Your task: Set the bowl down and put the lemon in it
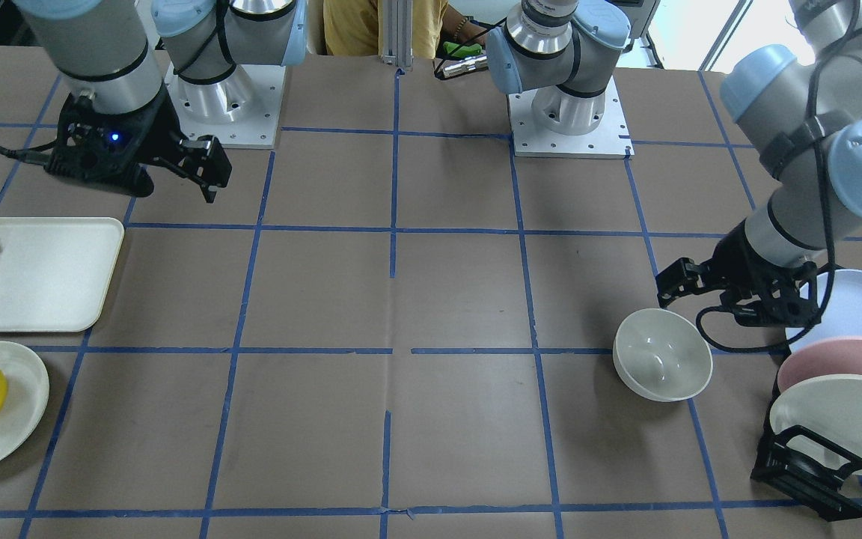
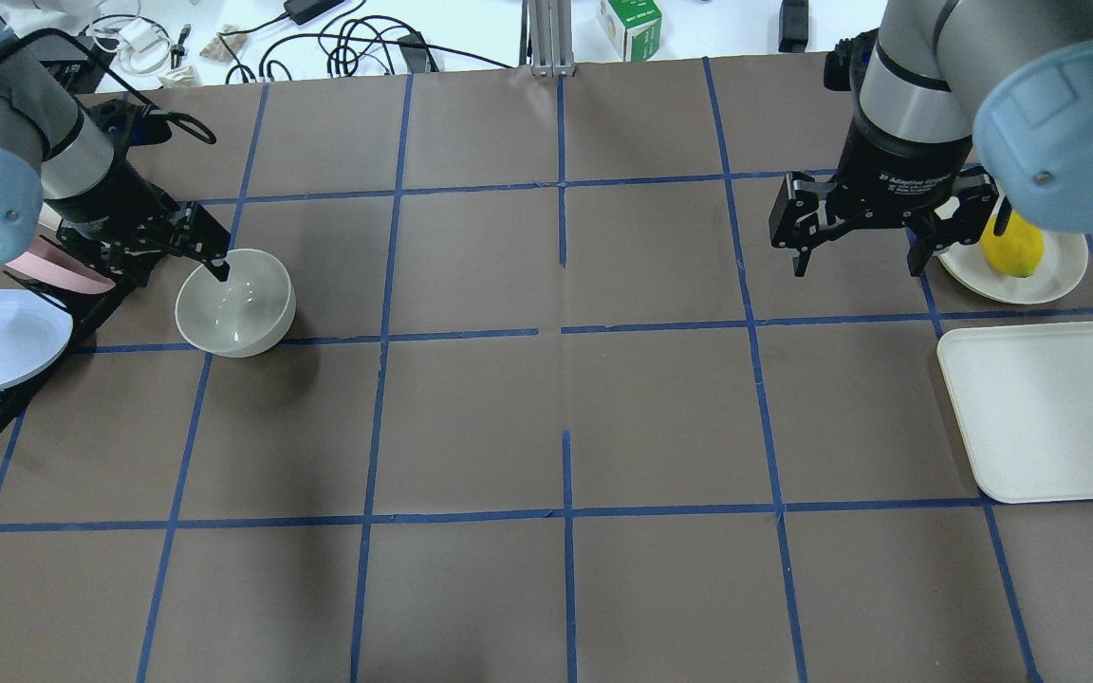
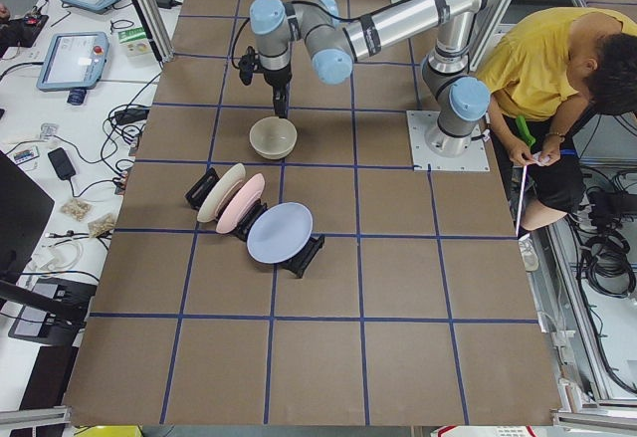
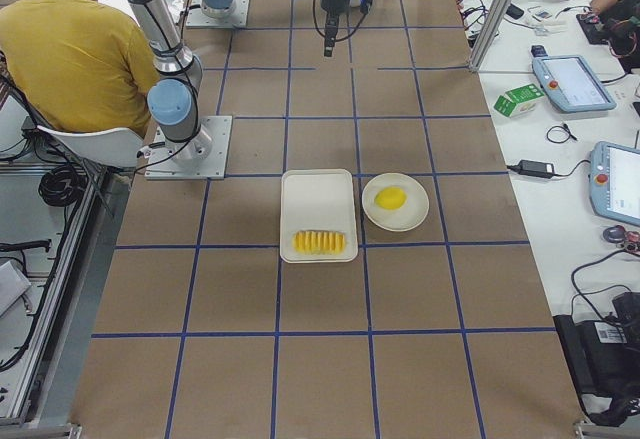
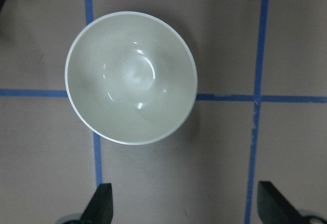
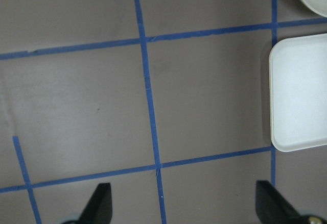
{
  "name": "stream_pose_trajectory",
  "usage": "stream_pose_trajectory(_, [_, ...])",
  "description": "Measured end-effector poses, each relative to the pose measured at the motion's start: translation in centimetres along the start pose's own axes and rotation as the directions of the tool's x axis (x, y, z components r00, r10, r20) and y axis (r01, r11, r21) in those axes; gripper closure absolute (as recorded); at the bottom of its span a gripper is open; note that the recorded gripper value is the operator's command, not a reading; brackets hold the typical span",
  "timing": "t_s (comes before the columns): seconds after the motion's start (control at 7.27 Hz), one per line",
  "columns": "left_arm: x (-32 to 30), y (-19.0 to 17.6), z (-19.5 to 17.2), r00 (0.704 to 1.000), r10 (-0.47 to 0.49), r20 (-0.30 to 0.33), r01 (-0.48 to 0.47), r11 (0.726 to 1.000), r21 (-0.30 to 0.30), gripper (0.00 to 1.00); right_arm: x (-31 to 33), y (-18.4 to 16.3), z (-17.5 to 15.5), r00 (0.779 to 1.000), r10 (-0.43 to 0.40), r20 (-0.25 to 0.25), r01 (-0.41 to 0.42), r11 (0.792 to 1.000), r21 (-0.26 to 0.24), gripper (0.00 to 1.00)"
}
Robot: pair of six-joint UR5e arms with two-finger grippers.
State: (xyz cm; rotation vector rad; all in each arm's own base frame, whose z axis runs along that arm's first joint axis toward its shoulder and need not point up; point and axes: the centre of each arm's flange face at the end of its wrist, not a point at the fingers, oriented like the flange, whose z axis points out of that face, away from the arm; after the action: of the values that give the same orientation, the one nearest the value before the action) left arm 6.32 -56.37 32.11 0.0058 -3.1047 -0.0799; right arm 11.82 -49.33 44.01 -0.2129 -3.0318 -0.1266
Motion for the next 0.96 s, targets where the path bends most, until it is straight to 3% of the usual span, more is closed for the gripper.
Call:
stream_pose_trajectory(0.28, [-4.1, -2.3, 6.0, 1.000, -0.009, -0.010, 0.009, 1.000, -0.005, 0.00, 6.5, -6.0, 4.8, 0.995, 0.099, 0.014, -0.099, 0.994, -0.036, 0.00])
stream_pose_trajectory(0.41, [-4.9, -3.2, 8.1, 1.000, -0.002, -0.011, 0.002, 1.000, -0.001, 0.01, 11.4, -8.2, 6.4, 0.995, 0.095, 0.020, -0.094, 0.995, -0.023, 0.00])
stream_pose_trajectory(0.69, [-5.5, -3.8, 10.3, 0.998, 0.067, -0.015, -0.067, 0.998, -0.012, 0.41, 20.1, -11.1, 9.3, 0.999, -0.037, 0.021, 0.037, 0.999, 0.025, 0.00])
stream_pose_trajectory(0.83, [-5.6, -3.9, 10.7, 0.996, 0.085, -0.017, -0.085, 0.996, -0.015, 0.72, 22.5, -12.5, 10.9, 0.994, -0.111, 0.006, 0.110, 0.992, 0.055, 0.00])
stream_pose_trajectory(0.96, [-5.6, -3.9, 10.9, 0.996, 0.090, -0.019, -0.090, 0.996, -0.017, 0.93, 24.0, -14.1, 12.9, 0.989, -0.150, -0.012, 0.150, 0.985, 0.083, 0.00])
